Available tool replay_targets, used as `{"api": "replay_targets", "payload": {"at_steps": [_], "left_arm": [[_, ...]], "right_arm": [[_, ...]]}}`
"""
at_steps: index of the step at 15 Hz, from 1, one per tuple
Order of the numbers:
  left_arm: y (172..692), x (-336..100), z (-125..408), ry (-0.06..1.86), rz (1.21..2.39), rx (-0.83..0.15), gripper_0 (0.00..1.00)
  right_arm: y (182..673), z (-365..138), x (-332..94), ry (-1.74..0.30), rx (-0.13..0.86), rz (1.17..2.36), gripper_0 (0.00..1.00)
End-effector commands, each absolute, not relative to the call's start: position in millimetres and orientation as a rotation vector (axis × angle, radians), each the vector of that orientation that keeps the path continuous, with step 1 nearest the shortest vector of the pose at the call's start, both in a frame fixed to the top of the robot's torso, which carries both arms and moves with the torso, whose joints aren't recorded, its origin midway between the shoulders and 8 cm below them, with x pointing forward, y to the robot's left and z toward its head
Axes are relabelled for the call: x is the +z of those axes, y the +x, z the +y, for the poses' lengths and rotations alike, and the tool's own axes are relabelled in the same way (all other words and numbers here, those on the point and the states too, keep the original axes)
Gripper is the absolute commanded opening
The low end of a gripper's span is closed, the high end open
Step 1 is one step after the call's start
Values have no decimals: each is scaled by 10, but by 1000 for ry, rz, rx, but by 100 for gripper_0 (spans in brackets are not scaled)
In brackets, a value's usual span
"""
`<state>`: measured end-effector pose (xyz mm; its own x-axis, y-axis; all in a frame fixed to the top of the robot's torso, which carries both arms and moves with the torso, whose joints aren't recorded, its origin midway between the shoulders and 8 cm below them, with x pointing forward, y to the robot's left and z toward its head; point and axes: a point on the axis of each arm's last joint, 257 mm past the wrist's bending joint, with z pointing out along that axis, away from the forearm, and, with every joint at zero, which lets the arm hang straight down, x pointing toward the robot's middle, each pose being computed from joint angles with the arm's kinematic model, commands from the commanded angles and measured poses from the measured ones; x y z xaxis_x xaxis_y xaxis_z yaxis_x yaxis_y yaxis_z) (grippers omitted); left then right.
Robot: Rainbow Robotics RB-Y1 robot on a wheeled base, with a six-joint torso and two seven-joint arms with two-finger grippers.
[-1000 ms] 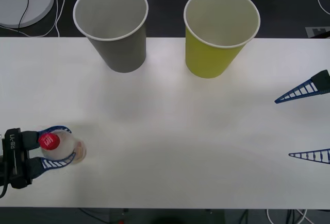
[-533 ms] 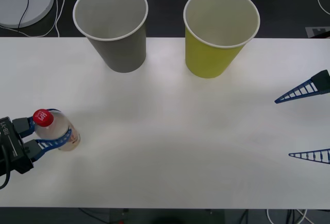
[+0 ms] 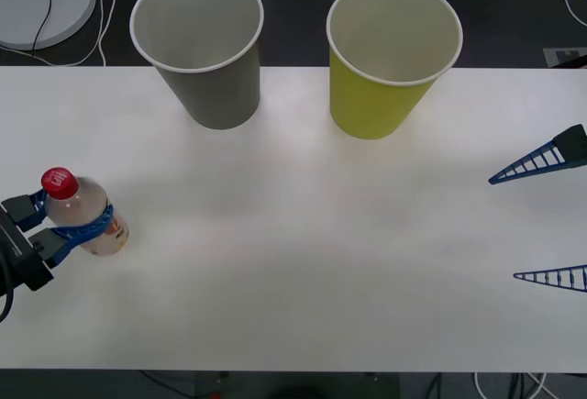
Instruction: Put the can into the green bin and the plastic bottle into the gray bin
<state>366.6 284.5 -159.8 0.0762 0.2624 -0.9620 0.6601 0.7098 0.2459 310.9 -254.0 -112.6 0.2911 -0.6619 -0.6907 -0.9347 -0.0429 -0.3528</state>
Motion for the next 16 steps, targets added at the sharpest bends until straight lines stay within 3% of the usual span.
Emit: {"api": "replay_targets", "payload": {"at_steps": [1, 8, 16], "left_arm": [[3725, -1556, 2902, 771, 1527, -334, 0], [3897, -1356, 3186, 772, 1628, -240, 0], [4065, -1079, 3309, 814, 1722, -231, 0]], "right_arm": [[3109, -2540, -1125, -1779, 441, 1445, 100], [3109, -2540, -1125, -1779, 441, 1445, 100], [3109, -2540, -1125, -1779, 441, 1445, 100]]}}
